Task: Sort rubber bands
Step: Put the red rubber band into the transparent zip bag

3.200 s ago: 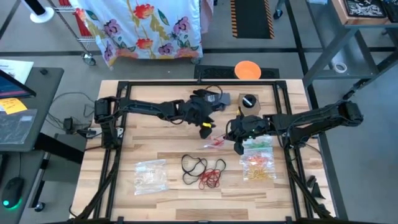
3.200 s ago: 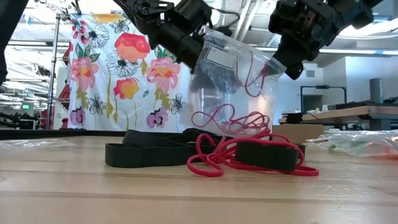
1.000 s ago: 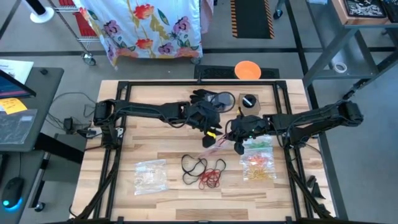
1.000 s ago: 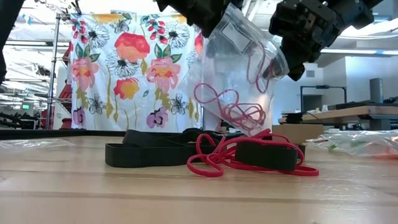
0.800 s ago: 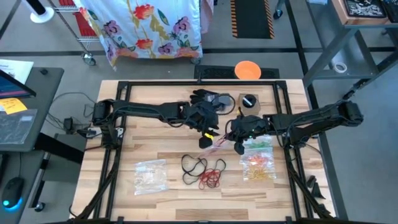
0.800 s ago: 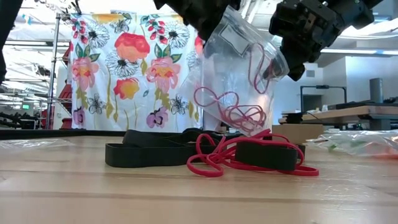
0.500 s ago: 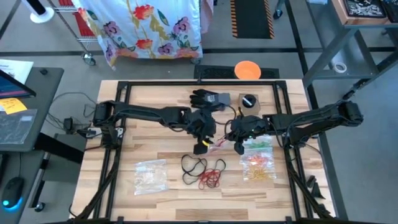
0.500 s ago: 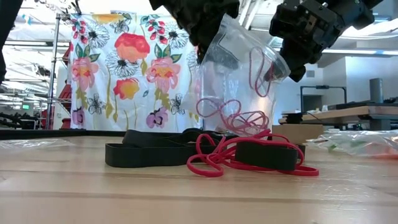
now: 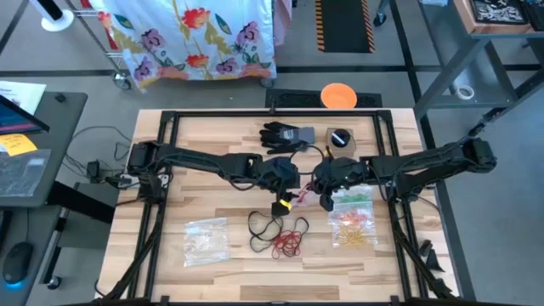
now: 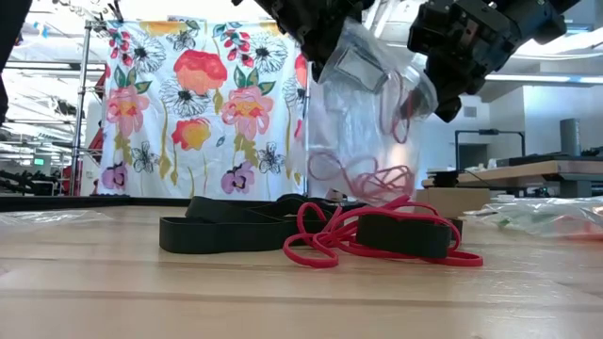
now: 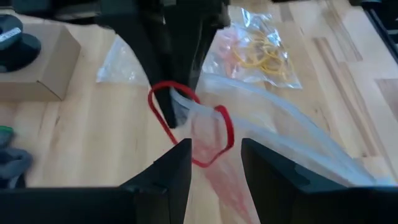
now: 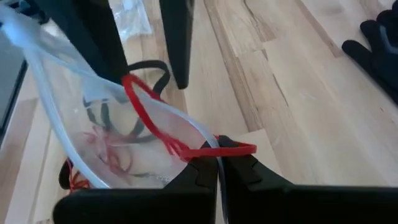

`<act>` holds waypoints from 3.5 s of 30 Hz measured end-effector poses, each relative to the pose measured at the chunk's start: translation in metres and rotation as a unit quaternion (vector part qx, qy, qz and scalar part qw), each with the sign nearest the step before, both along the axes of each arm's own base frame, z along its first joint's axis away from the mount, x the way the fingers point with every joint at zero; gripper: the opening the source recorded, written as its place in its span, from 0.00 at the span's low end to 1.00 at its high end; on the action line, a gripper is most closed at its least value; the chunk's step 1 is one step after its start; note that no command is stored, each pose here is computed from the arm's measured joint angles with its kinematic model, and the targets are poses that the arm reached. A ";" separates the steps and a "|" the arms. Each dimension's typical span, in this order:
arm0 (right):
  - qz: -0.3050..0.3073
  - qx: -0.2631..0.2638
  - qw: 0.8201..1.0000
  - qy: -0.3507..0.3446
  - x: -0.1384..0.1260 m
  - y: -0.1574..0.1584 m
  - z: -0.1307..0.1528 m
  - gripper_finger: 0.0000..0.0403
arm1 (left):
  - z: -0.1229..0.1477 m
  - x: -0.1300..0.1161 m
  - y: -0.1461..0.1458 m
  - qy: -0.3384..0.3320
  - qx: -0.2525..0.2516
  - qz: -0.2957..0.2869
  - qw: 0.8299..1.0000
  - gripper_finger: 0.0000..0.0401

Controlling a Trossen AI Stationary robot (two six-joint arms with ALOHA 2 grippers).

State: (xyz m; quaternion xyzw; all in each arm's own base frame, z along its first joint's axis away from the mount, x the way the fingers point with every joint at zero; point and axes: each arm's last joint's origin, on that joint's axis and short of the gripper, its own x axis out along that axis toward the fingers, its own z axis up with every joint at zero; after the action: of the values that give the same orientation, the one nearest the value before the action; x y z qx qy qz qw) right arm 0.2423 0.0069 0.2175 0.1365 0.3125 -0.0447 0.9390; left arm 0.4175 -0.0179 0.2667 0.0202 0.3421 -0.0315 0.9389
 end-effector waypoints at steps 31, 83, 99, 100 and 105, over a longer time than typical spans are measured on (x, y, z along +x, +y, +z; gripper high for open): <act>-0.010 0.015 1.000 -0.019 0.002 0.000 0.003 0.03 | 0.012 -0.001 0.009 0.006 0.110 0.122 0.986 0.01; -0.057 0.035 0.998 -0.003 0.000 -0.015 0.000 0.03 | 0.086 0.002 -0.062 -0.142 0.142 0.115 0.973 0.00; -0.057 0.035 0.998 -0.003 0.000 -0.015 0.000 0.03 | 0.088 0.002 -0.050 -0.129 0.150 0.149 0.969 0.00; -0.057 0.035 0.998 -0.003 0.000 -0.015 0.000 0.03 | 0.087 0.002 -0.047 -0.125 0.157 0.160 0.967 0.00; -0.057 0.035 0.998 -0.002 0.000 -0.015 0.000 0.03 | 0.083 0.001 -0.032 -0.099 0.163 0.186 0.964 0.00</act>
State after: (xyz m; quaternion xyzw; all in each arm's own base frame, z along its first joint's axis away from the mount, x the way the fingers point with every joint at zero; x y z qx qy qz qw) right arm 0.2425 -0.0077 0.2178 0.1869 0.3033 -0.0864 0.9304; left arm 0.4186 -0.0494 0.3497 0.1120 0.2455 0.2025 0.9414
